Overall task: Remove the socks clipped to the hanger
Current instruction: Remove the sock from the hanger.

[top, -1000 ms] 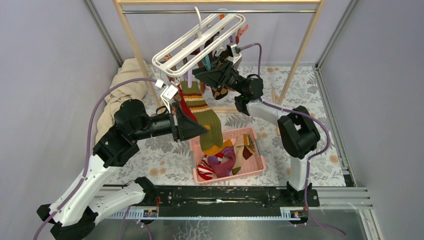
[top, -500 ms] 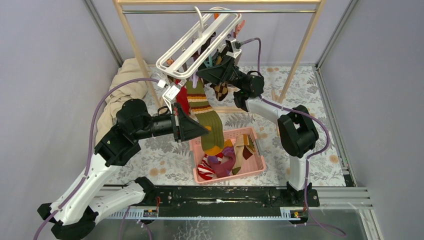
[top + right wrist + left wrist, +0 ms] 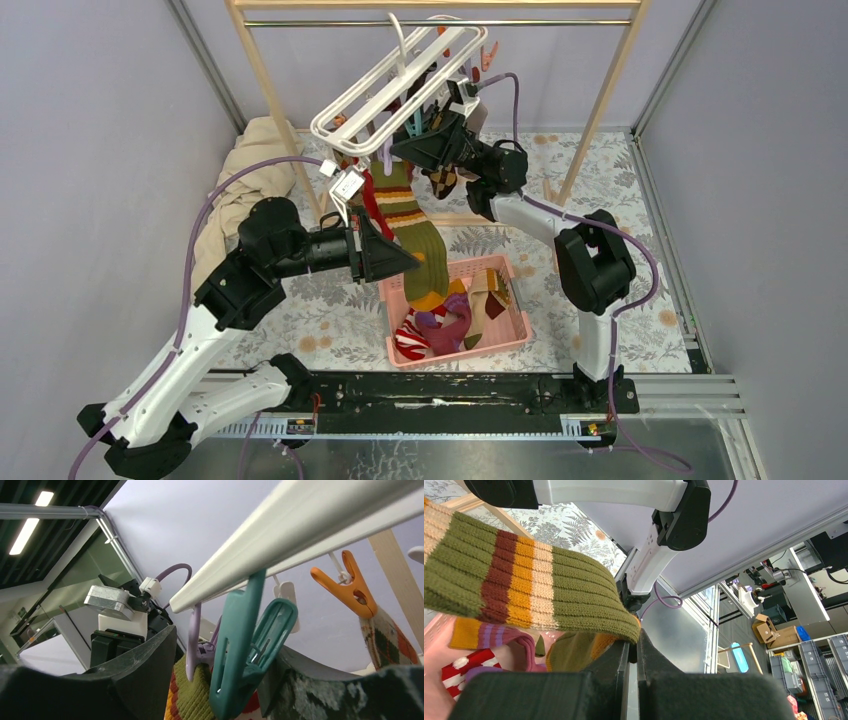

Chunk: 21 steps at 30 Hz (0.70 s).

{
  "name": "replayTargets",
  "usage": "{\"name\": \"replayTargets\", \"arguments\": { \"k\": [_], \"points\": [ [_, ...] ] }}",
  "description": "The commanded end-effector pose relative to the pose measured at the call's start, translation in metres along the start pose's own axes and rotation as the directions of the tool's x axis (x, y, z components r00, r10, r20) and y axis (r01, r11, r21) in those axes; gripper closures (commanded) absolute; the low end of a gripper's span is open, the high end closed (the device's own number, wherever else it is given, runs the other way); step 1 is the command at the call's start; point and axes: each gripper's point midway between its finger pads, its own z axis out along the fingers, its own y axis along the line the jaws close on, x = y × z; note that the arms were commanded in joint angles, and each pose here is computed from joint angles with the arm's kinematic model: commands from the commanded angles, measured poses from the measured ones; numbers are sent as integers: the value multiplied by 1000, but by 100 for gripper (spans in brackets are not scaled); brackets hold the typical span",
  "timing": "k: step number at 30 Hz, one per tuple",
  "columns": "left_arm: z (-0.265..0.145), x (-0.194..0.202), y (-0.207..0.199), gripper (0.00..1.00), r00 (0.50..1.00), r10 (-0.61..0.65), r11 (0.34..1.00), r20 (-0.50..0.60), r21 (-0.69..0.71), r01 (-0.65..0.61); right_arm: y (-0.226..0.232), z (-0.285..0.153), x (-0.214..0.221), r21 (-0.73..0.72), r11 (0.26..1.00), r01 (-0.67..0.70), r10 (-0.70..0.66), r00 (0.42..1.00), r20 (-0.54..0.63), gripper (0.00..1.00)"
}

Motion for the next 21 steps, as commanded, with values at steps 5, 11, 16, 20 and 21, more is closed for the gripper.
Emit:
{"name": "replayTargets", "arguments": {
  "k": [5,11,16,20,21],
  "points": [
    [0,-1,-11,100,1000,23,998,11,60,-23,45,10,-9,-163,979,118,-127,991,-41,34],
    [1,2,-8,100,1000,16,998,5,54,-16,46,12,-9,-173,978,113,-124,991,-56,42],
    [0,2,-8,100,1000,15,998,6,53,-16,45,11,-9,-169,980,109,-119,992,-49,53],
    [0,4,-6,100,1000,13,999,4,48,-13,41,12,-10,-168,981,97,-106,993,-45,72],
    [0,5,-6,100,1000,12,999,3,48,-12,40,12,-10,-168,981,94,-103,994,-46,76]
  ]
}}
